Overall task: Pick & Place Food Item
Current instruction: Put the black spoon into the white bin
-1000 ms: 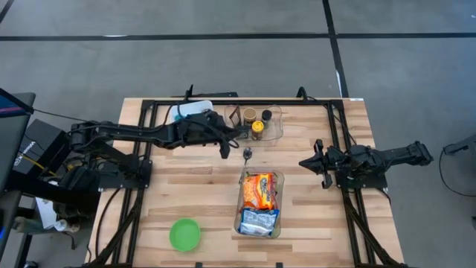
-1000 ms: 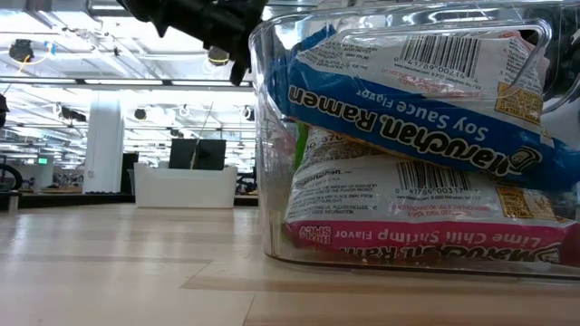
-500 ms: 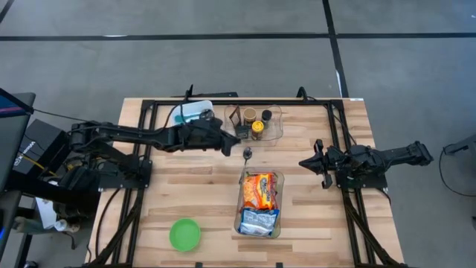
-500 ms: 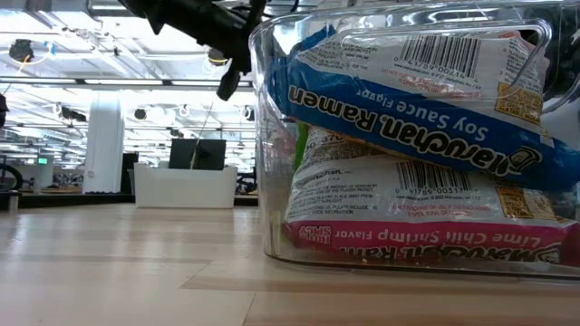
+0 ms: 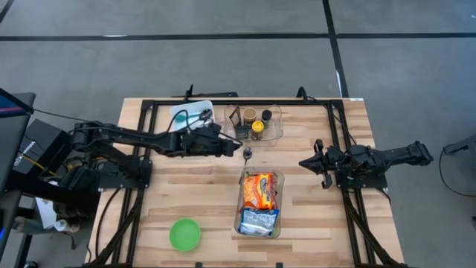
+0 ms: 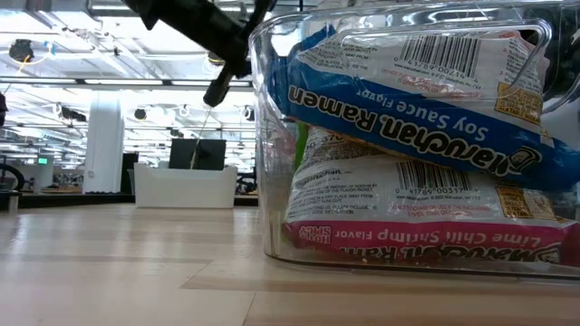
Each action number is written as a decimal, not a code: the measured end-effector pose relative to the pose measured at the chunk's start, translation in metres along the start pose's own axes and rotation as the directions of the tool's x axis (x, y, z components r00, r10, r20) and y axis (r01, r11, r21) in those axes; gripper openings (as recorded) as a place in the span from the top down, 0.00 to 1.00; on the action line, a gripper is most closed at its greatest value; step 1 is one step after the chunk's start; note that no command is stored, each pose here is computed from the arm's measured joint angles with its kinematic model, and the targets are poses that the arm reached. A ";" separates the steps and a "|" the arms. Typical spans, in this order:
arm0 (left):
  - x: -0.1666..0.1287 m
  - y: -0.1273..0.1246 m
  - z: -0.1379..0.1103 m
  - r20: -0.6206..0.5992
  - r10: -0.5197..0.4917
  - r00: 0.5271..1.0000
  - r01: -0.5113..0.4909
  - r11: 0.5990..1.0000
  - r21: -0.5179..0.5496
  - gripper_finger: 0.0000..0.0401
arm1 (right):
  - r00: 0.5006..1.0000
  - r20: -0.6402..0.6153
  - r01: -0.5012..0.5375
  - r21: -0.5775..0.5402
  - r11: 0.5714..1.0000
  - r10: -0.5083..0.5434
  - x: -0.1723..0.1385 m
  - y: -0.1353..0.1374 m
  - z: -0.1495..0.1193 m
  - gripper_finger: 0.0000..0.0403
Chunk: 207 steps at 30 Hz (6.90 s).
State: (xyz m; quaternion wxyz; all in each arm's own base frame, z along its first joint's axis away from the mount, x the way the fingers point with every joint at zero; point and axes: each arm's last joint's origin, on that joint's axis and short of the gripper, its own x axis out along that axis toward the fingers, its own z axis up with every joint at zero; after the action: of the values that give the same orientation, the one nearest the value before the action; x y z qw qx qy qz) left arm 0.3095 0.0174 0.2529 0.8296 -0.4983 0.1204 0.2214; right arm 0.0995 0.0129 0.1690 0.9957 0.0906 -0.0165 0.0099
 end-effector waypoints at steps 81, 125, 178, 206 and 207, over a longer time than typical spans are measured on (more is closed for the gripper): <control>0.056 -0.021 0.018 -0.111 0.242 0.964 -0.237 0.970 0.056 1.00 | 1.000 0.000 0.000 0.000 1.000 0.000 0.000 0.000 0.000 1.00; 0.149 0.027 -0.030 -0.348 0.552 0.758 -0.553 0.827 0.106 1.00 | 1.000 0.000 0.000 0.000 1.000 0.000 0.000 0.000 0.000 1.00; 0.151 0.043 -0.037 -0.270 0.578 0.770 -0.556 0.816 0.159 0.70 | 1.000 -0.001 0.000 0.000 1.000 0.000 0.000 0.000 0.000 1.00; 0.135 0.023 -0.024 -0.254 0.541 0.802 -0.519 0.841 0.152 0.71 | 1.000 0.000 0.000 0.000 1.000 0.000 0.000 0.000 0.000 1.00; 0.135 0.022 -0.023 -0.256 0.547 0.797 -0.525 0.837 0.155 0.71 | 1.000 0.000 0.000 0.000 1.000 0.000 0.000 0.000 0.000 1.00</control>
State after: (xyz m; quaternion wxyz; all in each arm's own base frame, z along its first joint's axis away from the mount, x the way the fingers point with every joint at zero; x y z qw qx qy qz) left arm 0.4167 0.0395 0.1679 0.7244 -0.4388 0.3850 0.3667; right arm 0.0995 0.0129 0.1690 0.9957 0.0906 -0.0167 0.0099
